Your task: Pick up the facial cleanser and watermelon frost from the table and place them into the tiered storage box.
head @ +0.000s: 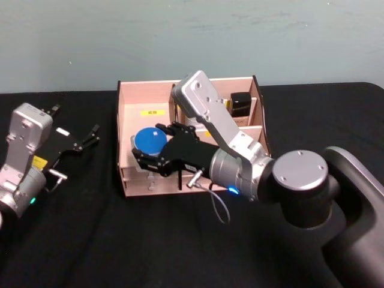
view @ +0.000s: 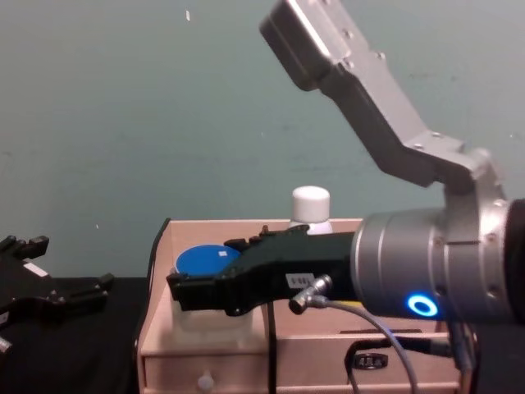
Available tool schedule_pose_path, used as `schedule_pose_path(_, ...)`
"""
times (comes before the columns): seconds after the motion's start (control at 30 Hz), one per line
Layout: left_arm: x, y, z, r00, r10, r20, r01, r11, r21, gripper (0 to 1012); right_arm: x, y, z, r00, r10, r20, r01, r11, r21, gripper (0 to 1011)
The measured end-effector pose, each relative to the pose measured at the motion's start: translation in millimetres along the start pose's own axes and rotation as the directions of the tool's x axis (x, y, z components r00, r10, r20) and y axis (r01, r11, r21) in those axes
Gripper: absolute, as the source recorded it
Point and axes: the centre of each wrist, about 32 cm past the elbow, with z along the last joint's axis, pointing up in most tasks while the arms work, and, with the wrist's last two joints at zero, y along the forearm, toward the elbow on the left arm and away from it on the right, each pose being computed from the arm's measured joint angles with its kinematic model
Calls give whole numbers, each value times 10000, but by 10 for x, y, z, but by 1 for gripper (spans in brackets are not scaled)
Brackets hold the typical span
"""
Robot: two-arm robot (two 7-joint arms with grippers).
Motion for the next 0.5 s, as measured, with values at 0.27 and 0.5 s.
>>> schedule_pose_path(0.27,0,0,0,10000,1,0,-1,10000,0,1010,98,178,7,9994,-341,53,342,9994,-77,729)
schedule_pose_path(0.5,0,0,0,10000,0,0,0,10000,0,1010,172,275,6,9983,-578,119,579,9983,-112,728)
